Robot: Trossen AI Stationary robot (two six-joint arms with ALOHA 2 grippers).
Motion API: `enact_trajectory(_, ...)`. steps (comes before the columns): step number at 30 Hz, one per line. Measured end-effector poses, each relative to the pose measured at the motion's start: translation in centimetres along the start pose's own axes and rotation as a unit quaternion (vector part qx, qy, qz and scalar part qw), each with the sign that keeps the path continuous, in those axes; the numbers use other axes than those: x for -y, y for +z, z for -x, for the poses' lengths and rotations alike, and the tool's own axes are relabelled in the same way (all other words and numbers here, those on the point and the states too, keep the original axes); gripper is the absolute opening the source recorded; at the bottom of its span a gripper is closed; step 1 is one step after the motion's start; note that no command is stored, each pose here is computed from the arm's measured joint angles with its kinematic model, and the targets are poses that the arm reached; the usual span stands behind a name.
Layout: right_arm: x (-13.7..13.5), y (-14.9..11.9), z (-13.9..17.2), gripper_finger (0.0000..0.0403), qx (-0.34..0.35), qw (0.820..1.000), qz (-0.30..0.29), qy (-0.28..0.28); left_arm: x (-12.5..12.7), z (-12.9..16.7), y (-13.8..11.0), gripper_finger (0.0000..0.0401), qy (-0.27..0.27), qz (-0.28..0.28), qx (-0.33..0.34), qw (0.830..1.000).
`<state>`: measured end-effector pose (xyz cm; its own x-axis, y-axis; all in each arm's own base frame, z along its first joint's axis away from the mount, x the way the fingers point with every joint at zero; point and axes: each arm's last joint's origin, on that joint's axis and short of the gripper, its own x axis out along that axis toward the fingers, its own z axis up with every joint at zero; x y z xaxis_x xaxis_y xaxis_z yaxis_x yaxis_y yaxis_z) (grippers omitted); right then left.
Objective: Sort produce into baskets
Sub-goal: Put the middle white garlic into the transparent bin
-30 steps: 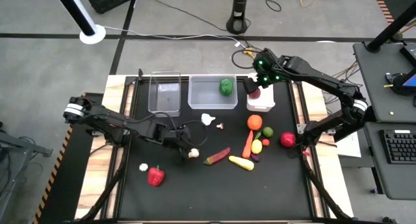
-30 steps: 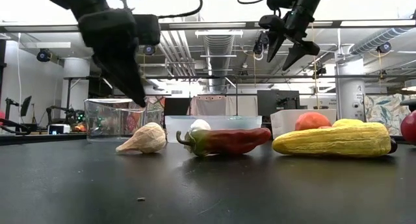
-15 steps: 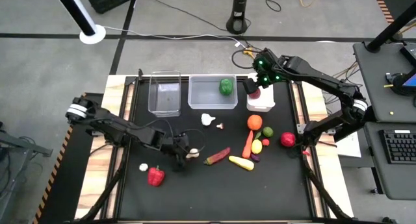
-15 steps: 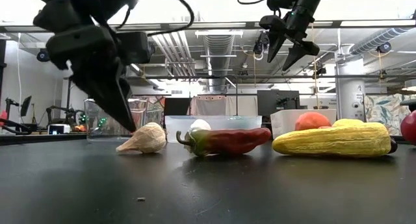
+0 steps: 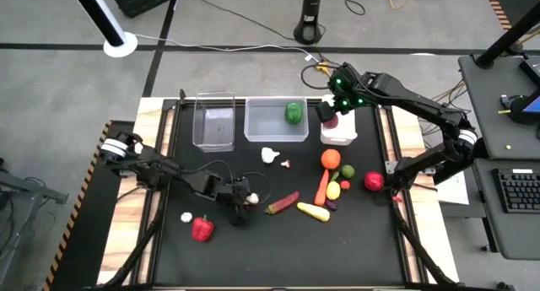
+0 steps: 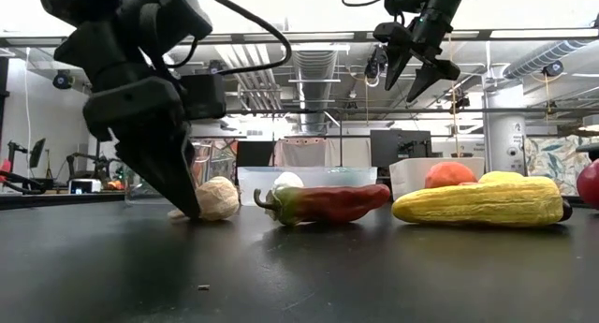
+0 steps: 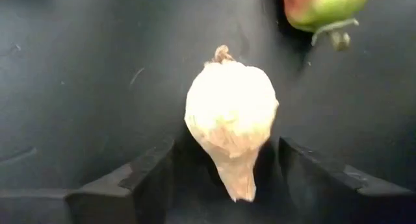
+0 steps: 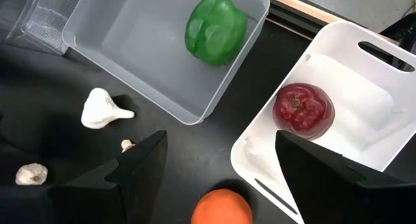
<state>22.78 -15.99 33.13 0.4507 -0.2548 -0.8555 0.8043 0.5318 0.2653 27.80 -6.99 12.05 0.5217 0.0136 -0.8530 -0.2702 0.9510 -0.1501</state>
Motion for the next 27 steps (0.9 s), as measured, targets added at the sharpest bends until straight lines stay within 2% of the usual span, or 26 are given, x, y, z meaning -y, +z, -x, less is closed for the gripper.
enact_trajectory(3, 0.0, 0.0, 0.0, 0.0276, 0.000, 1.000, 0.001, 0.000, 0.2, 0.1, 0.4, 0.0180, 0.006, 0.002, 0.007, 1.000)
enact_trajectory(8, 0.0, 0.0, 0.0, 0.0276, 0.000, 1.000, 0.002, 0.000, 0.4, 0.8, 1.1, 0.0056, 0.007, 0.003, 0.002, 1.000)
enact_trajectory(10, 0.0, 0.0, 0.0, 0.0276, 0.000, 1.000, 0.003, 0.000, 0.7, 1.7, 1.8, 0.0023, 0.005, 0.001, 0.006, 1.000)
enact_trajectory(12, 0.0, 0.0, 0.0, 0.0276, 0.000, 1.000, 0.004, -0.001, 1.0, 2.9, 2.8, 0.0021, -0.003, -0.002, 0.020, 1.000)
enact_trajectory(15, 0.0, 0.0, 0.0, 0.0276, 0.002, 1.000, 0.009, 0.001, 1.2, 5.0, 4.4, 0.0043, -0.006, -0.014, 0.041, 0.999)
enact_trajectory(19, -0.1, 0.2, 0.0, 0.0276, 0.012, 1.000, 0.010, 0.005, 0.5, 7.7, 6.5, 0.0046, 0.035, -0.048, 0.041, 0.997)
enact_trajectory(23, -0.1, 0.3, 0.0, 0.0276, 0.015, 1.000, 0.010, 0.008, -1.2, 9.2, 8.7, 0.0040, 0.072, -0.080, 0.043, 0.993)
enact_trajectory(27, -0.2, 0.2, 0.1, 0.0276, 0.005, 1.000, 0.007, 0.021, -4.5, 10.3, 11.8, 0.0039, 0.102, -0.067, 0.082, 0.989)
